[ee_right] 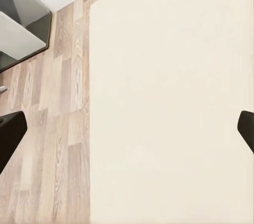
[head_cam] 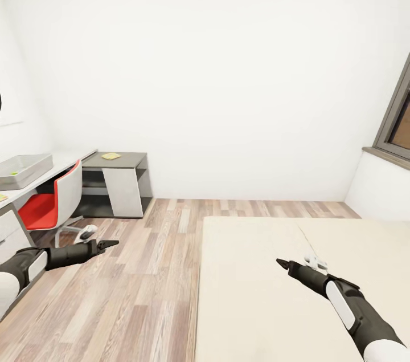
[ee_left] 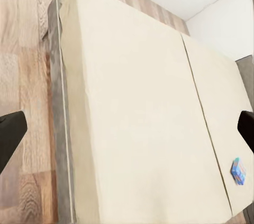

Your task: Put all the toys in the child's room - the three board games (two on the bed and one on the table), the two jigsaw puzzles on the table, and the tennis ball on the table - inside the toy box on the table in the child's room.

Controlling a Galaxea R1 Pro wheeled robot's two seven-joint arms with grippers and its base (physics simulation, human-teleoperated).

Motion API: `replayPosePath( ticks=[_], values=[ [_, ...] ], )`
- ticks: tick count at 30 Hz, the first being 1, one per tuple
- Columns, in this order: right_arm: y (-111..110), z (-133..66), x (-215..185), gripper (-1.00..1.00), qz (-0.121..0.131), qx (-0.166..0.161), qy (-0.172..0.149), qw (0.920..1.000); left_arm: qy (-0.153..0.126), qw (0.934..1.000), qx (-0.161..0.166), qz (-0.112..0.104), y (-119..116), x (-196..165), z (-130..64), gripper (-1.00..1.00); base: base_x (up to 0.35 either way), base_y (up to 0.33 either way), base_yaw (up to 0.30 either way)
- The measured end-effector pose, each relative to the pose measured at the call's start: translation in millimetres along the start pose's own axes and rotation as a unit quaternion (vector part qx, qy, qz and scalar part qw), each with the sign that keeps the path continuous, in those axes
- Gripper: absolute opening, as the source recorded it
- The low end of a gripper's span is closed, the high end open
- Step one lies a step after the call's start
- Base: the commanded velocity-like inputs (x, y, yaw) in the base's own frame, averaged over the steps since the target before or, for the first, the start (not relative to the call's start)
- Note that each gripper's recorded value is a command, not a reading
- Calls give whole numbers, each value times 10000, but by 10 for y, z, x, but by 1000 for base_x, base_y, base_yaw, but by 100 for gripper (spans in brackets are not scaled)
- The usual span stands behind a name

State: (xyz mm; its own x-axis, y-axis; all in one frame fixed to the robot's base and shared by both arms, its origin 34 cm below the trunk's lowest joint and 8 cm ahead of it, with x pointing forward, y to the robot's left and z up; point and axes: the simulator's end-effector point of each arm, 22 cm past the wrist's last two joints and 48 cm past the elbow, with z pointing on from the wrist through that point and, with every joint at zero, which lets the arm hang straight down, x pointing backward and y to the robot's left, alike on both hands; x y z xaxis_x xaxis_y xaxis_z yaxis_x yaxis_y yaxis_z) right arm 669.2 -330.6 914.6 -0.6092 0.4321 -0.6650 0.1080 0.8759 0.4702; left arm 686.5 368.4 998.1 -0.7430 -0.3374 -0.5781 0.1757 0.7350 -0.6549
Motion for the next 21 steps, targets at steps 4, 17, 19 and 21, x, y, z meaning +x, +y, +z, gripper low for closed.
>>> replayPosePath(
  ticks=[4, 17, 19, 21],
  values=[
    [-31, 17, 25, 100, -42, 65, 44, 10000, 95, 9999, -111, 1, -53, 94, 204, 100, 0, 0, 0],
    [-310, 80, 282, 100, 14, 353, 62, 9994, 152, 9964, -774, 306, -126, 111, 645, 100, 0, 0, 0],
    [-336, 81, 299, 100, 13, 387, 62, 9992, 140, 9963, -784, 327, -131, 97, 648, 100, 0, 0, 0],
    [-357, 82, 313, 100, 12, 416, 61, 9991, 128, 9962, -786, 350, -138, 81, 649, 100, 0, 0, 0]
  ],
)
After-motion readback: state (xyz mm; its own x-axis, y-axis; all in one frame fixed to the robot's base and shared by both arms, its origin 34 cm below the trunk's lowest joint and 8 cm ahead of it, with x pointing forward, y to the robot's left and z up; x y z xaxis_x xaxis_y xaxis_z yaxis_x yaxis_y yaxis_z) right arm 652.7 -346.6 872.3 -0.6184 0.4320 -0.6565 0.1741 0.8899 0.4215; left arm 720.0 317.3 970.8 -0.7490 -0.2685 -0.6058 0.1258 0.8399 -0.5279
